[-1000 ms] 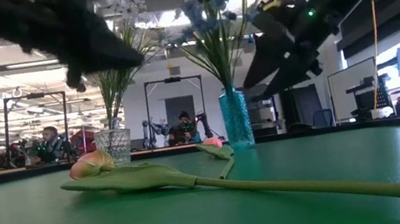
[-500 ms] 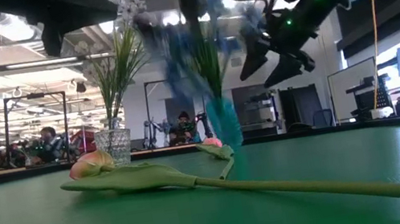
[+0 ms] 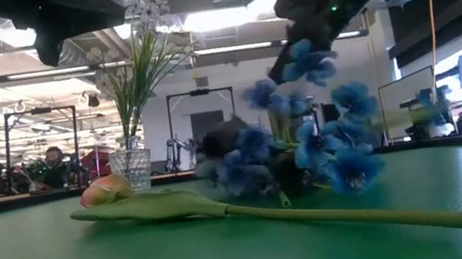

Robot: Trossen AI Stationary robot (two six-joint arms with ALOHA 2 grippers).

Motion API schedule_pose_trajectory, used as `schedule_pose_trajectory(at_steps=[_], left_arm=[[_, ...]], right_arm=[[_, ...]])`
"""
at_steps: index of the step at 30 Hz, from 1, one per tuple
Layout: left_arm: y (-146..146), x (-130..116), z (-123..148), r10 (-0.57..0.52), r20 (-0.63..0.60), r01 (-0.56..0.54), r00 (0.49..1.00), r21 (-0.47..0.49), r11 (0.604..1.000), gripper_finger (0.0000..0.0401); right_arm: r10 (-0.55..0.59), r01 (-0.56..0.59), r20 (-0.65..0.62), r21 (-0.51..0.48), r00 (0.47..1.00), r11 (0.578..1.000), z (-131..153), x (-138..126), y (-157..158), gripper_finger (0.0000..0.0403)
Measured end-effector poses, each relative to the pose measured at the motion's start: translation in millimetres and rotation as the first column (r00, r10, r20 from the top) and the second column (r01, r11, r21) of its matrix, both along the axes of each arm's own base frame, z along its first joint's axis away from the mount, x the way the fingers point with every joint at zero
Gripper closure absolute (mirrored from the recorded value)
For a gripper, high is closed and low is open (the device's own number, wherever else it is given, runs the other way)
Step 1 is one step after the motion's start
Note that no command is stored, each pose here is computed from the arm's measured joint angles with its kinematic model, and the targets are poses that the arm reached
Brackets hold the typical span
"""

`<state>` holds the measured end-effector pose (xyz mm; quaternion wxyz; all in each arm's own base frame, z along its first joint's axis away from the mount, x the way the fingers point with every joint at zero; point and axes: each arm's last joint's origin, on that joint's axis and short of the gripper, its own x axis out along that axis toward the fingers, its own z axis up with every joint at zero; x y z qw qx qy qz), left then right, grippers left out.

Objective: Sort flowers into vase by color
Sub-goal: Adjust the blue vase

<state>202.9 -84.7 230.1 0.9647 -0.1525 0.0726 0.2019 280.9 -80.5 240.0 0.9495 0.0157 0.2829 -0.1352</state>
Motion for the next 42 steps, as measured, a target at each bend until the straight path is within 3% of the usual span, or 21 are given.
schedule_pose_trajectory(at_steps=[4, 13, 17, 22, 27, 31, 37, 42], left_arm=[[0.1, 0.0, -0.2, -0.003, -0.007, 0.003, 1.000, 0.015, 1.000, 0.0357], [2.8, 1.1, -0.2, 0.010, -0.008, -0.010, 1.000, 0.018, 1.000, 0.0357], [3.7, 1.4, -0.2, 0.017, -0.005, -0.017, 1.000, 0.009, 1.000, 0.0357], [3.8, 1.5, -0.1, 0.020, 0.000, -0.020, 1.000, -0.001, 1.000, 0.0357], [5.7, 2.3, 0.0, 0.030, 0.003, -0.030, 1.000, -0.008, 1.000, 0.0357], [8.8, 3.5, 0.0, 0.046, 0.007, -0.045, 0.999, -0.016, 0.999, 0.0357], [9.8, 3.8, -0.5, 0.047, 0.007, -0.047, 0.999, -0.031, 0.998, 0.0357], [9.2, 3.3, -2.6, 0.031, -0.010, -0.031, 0.999, -0.044, 0.999, 0.0357]], right_arm=[[0.174, -0.191, -0.138, -0.128, 0.975, 0.973, -1.7, -0.4, 11.1, 0.0056], [0.301, -0.399, -0.326, -0.298, 0.896, 0.867, -10.7, -2.2, 13.3, 0.0056], [0.351, -0.502, -0.410, -0.359, 0.842, 0.787, -19.5, 2.6, 12.9, 0.0056], [0.369, -0.644, -0.568, -0.417, 0.735, 0.641, -37.7, 11.5, 19.7, 0.0056], [0.346, -0.722, -0.670, -0.427, 0.657, 0.544, -46.4, 29.0, 21.5, 0.0065], [0.354, -0.770, -0.717, -0.398, 0.600, 0.499, -45.7, 49.9, 16.6, 0.0095], [0.355, -0.829, -0.810, -0.261, 0.467, 0.495, -54.3, 74.0, 11.5, 0.0135], [0.354, -0.848, -0.838, -0.217, 0.416, 0.483, -70.8, 86.6, 9.1, 0.0142]])
